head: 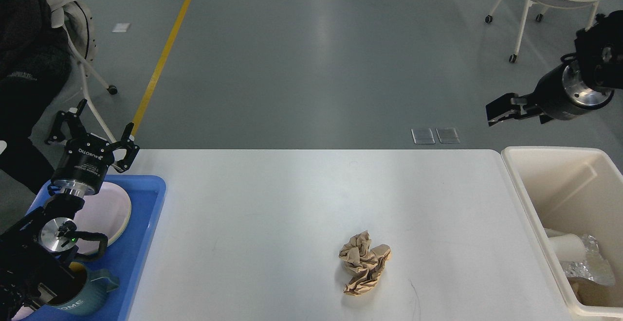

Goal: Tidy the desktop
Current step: 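Bring the right gripper over the crumpled brown paper, then grasp the crumpled brown paper with the right gripper and lift it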

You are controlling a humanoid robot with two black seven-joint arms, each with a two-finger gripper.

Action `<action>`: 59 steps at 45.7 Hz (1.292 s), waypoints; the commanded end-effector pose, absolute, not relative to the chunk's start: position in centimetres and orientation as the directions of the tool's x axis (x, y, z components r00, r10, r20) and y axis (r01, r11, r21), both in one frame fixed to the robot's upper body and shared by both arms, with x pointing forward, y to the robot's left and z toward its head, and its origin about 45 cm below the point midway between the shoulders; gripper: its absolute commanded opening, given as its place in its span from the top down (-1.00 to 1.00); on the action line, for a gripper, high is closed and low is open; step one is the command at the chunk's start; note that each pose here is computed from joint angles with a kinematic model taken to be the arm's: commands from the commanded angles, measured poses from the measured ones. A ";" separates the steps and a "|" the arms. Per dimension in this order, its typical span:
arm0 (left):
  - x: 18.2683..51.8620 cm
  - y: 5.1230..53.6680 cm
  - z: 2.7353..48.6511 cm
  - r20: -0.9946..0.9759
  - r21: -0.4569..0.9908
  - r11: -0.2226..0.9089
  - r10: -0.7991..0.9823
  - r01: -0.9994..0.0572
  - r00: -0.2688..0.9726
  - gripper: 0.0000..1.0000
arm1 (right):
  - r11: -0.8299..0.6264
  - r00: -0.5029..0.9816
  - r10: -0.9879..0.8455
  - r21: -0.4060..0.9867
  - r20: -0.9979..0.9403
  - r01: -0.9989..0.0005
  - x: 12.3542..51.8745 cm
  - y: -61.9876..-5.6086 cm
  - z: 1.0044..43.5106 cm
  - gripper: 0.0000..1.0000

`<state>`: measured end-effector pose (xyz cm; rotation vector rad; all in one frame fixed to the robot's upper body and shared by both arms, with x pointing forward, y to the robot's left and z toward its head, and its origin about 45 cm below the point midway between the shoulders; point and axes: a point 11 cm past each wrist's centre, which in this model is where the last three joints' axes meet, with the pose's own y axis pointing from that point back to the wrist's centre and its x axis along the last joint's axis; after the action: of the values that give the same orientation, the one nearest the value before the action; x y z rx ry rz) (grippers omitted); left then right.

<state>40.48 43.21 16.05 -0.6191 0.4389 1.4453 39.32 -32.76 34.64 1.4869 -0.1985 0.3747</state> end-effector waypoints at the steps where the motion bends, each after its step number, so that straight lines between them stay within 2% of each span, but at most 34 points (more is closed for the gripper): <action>1: 40.5 43.2 16.1 -0.625 -0.126 0.016 0.775 -0.992 0.092 -1.00 | -0.016 0.961 0.224 0.987 0.162 -0.163 35.1 -26.2 37.8 -1.00; 4: 40.5 43.2 16.1 -0.625 -0.126 0.016 0.775 -0.992 0.092 -1.00 | -0.060 0.961 0.263 0.995 0.087 -0.073 33.0 -23.3 39.6 -1.00; 6: 40.5 43.2 16.0 -0.625 -0.126 0.016 0.775 -0.992 0.092 -1.00 | -0.082 0.952 0.296 0.995 0.074 -0.052 31.7 -21.8 41.5 -1.00; 13: 40.5 43.2 16.0 -0.624 -0.124 0.016 0.776 -0.992 0.091 -1.00 | -0.091 0.930 0.362 0.995 0.062 -0.031 29.3 -19.6 43.7 -1.00; 18: 40.5 43.2 16.1 -0.625 -0.126 0.016 0.775 -0.992 0.092 -1.00 | -0.112 0.930 0.352 0.992 0.102 -0.067 29.9 -19.8 43.4 -1.00; 24: 40.5 43.2 16.1 -0.625 -0.126 0.016 0.775 -0.992 0.092 -1.00 | -0.203 0.909 0.308 0.953 0.281 -0.226 32.9 -20.7 38.8 -1.00; 27: 40.5 43.2 16.1 -0.626 -0.126 0.015 0.775 -0.992 0.091 -1.00 | -0.219 0.898 0.299 0.939 0.322 -0.264 33.7 -21.0 35.1 -1.00; 35: 40.5 43.2 16.0 -0.624 -0.125 0.015 0.776 -0.992 0.090 -1.00 | -0.212 0.902 0.318 0.949 0.291 -0.232 32.3 -20.5 24.7 -1.00; 36: 40.5 43.2 16.1 -0.625 -0.127 0.017 0.775 -0.992 0.093 -1.00 | -0.192 0.906 0.327 0.957 0.269 -0.215 31.8 -20.4 22.0 -1.00; 41: 40.5 43.2 16.1 -0.625 -0.126 0.016 0.775 -0.992 0.092 -1.00 | -0.169 0.918 0.309 0.964 0.248 -0.204 31.2 -19.9 17.6 -1.00; 51: 40.5 43.2 16.0 -0.624 -0.125 0.017 0.776 -0.992 0.092 -1.00 | -0.223 0.929 0.255 0.951 0.269 -0.214 31.3 -17.3 12.7 -1.00; 59: 40.5 43.2 16.1 -0.624 -0.126 0.018 0.775 -0.992 0.093 -1.00 | -0.236 0.942 0.232 0.954 0.242 -0.187 30.1 -16.3 10.9 -1.00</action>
<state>40.48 43.18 16.04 -0.6175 0.4390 1.4440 30.85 -16.85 11.91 1.7549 0.0339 0.4191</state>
